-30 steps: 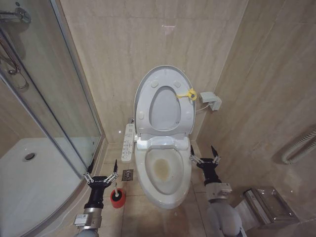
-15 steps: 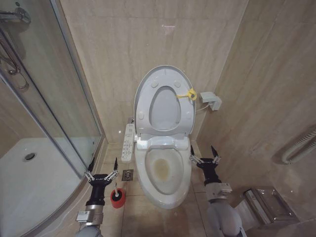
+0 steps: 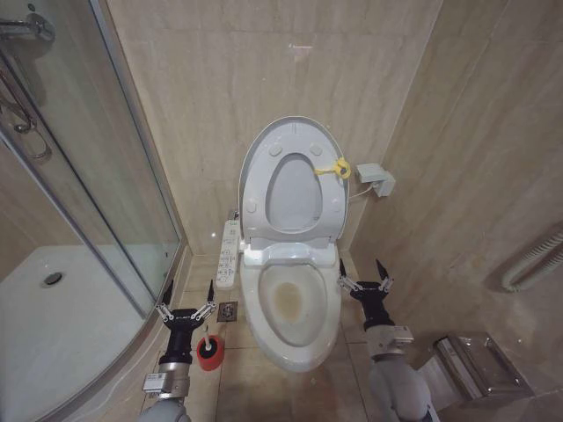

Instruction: Open the toilet lid, clean the toilet bowl with a toilet brush, close the toilet lid, and flush.

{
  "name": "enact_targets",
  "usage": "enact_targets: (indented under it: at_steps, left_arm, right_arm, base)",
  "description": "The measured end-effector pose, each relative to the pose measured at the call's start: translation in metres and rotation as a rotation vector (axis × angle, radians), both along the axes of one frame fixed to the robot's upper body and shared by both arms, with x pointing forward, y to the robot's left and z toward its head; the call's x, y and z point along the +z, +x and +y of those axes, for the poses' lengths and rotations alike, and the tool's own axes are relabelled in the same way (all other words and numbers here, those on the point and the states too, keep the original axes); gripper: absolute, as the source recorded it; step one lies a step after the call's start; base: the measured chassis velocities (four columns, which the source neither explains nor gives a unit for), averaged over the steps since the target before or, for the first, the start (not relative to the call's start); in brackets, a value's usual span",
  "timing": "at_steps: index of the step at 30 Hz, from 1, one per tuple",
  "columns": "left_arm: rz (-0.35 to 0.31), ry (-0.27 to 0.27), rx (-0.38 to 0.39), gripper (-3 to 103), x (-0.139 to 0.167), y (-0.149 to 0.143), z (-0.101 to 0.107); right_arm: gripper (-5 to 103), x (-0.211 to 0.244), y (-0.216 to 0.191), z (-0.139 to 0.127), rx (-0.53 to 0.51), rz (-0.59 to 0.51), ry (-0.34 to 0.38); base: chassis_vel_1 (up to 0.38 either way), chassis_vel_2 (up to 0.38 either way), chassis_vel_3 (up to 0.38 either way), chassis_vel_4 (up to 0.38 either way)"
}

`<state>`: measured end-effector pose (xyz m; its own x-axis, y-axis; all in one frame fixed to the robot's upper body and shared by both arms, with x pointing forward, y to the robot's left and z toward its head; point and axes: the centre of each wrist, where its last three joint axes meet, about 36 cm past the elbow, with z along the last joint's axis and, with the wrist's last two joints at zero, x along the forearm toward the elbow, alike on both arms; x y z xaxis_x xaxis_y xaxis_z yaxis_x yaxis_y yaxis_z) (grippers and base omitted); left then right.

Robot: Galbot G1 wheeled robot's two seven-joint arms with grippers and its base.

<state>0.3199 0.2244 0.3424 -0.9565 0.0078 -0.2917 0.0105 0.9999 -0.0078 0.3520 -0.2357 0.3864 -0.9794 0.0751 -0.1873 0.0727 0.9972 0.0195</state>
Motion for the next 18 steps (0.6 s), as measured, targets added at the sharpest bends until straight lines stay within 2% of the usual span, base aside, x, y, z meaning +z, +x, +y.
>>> enact_targets:
  at_steps: [18]
  left_arm:
    - [0.001,0.002,0.001,100,-0.0001,-0.0001,0.0002]
  right_arm:
    - [100,0.0000,0.0000,0.0000,0.000,0.000,0.000]
  base:
    - [0.000,0.000,0.000,0.000]
